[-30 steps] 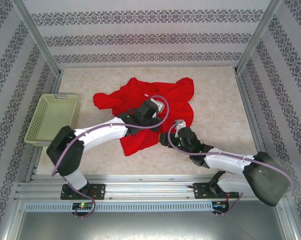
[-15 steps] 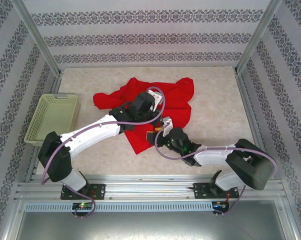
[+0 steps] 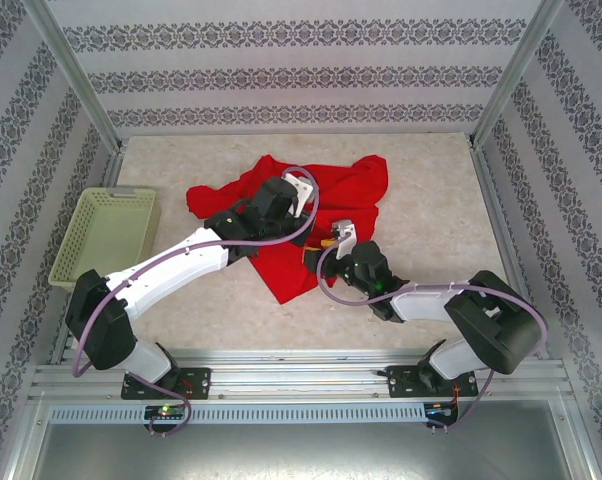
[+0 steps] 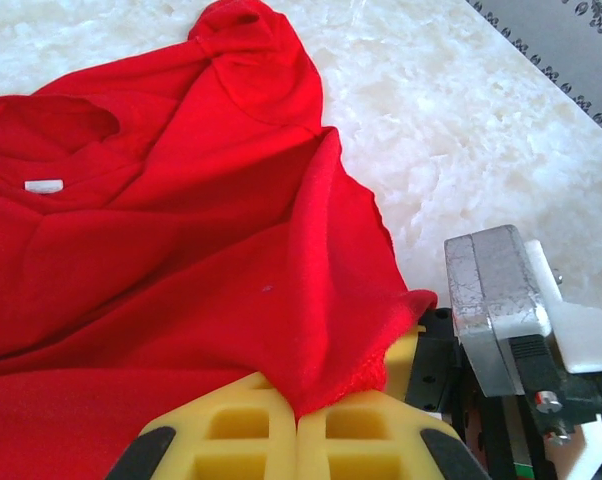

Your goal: Fold the inside-out t-shirt

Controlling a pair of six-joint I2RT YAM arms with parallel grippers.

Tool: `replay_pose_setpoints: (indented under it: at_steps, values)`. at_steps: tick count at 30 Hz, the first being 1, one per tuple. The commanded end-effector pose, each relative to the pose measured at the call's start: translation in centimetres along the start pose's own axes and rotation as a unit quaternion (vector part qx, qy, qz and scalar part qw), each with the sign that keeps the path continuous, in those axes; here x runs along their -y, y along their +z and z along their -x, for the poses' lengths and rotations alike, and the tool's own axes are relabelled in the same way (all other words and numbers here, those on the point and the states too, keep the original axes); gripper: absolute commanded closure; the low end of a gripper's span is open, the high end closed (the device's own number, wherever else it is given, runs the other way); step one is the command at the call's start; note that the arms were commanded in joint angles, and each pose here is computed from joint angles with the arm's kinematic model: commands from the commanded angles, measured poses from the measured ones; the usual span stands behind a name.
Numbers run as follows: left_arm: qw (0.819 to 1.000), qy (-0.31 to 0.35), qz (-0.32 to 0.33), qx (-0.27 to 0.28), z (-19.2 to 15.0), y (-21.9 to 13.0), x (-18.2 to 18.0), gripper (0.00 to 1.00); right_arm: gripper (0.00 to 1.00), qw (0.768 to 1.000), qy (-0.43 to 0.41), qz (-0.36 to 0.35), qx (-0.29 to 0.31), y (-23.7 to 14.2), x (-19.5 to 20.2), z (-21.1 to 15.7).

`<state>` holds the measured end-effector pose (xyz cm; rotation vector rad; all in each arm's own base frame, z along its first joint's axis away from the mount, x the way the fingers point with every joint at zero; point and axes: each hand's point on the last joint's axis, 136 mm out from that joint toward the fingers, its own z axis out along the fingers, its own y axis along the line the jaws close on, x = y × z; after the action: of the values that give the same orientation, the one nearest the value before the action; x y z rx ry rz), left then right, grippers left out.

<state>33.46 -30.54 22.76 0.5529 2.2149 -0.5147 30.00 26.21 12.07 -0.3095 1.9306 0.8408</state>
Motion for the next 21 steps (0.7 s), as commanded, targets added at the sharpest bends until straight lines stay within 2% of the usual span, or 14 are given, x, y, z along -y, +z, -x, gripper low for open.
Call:
replay_pose_setpoints:
  at_steps: [1,11,16,18,21]
  values:
    - [1.0,0.009,0.006,0.003,1.1,-0.8,-0.9,1.0,0.34,0.998,-0.02,0.063,0.003,-0.3,-2.2,0.7]
    - [1.0,0.028,-0.014,0.0,0.5,-1.3,-0.4,1.0,0.34,0.997,0.038,0.065,0.015,0.0,-0.7,1.5]
    - [0.998,0.035,-0.041,0.013,0.8,-2.2,0.5,0.99,0.35,0.997,0.065,0.033,0.023,0.6,0.9,1.7]
    - [0.998,0.036,-0.043,0.018,0.9,-2.4,0.5,0.99,0.35,0.995,0.085,0.044,0.03,0.7,1.2,2.0]
    - [0.999,0.042,-0.027,0.014,0.6,-2.4,0.0,0.99,0.34,0.988,0.109,0.103,0.037,0.5,-0.1,2.7]
